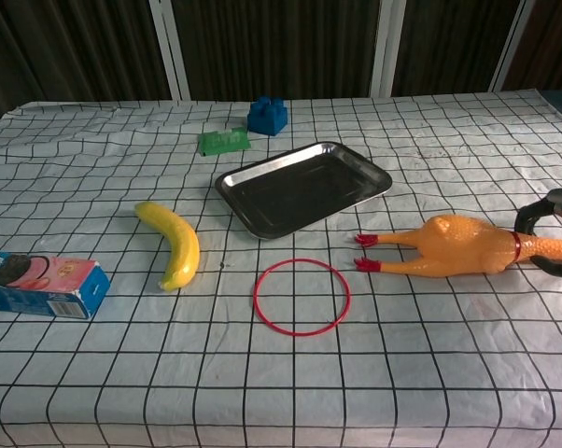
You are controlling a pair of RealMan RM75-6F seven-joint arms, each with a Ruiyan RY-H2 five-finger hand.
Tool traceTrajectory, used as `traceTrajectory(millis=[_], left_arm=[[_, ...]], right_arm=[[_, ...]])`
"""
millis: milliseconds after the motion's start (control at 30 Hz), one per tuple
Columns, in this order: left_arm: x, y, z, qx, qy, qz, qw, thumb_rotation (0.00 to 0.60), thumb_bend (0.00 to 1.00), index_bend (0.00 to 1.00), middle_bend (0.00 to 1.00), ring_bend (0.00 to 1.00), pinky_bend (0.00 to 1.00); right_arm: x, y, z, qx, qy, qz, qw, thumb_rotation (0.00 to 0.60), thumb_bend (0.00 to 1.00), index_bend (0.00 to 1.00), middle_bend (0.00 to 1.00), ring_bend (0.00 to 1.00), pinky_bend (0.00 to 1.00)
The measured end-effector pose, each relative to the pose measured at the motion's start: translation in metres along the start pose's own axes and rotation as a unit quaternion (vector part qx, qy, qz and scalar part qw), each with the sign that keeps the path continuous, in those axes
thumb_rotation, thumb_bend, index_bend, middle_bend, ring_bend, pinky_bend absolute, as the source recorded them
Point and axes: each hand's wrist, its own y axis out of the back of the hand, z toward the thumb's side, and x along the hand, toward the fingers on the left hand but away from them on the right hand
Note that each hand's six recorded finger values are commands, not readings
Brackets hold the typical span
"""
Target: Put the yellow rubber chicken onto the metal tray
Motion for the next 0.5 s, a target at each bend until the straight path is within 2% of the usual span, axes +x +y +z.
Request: traceTrajectory(millis=[100,200,300,500], left_arm=[[-0.001,0.000,0.000,0.000,0.000,0.000,1.0000,0.600,0.38,0.00,0.00,0.00,0.00],[-0.001,0.000,0.000,0.000,0.000,0.000,1.0000,0.600,0.38,0.00,0.00,0.00,0.00],[0.000,0.000,0.000,0.000,0.001,0.000,1.0000,0.600,0.38,0.00,0.00,0.00,0.00],[0.000,-0.001,0.000,-0.002,-0.002,-0.005,1.0000,0.600,0.38,0.00,0.00,0.00,0.00]], right_arm=[[0.001,0.004,0.001,0.004,0.001,-0.019,0.9998,0.600,0.43,0.90,0.57,0.41,0.51],[0.003,0.011,0.005,0.011,0.014,-0.039,0.9991,0.600,0.45,0.92,0.66,0.51,0.68],[0.008,0.017,0.012,0.021,0.038,-0.062,0.9971,0.600,0.46,0.94,0.74,0.58,0.74],[0.020,0.037,0.021,0.042,0.095,-0.130,0.9861,0.600,0.48,0.97,0.76,0.60,0.78]])
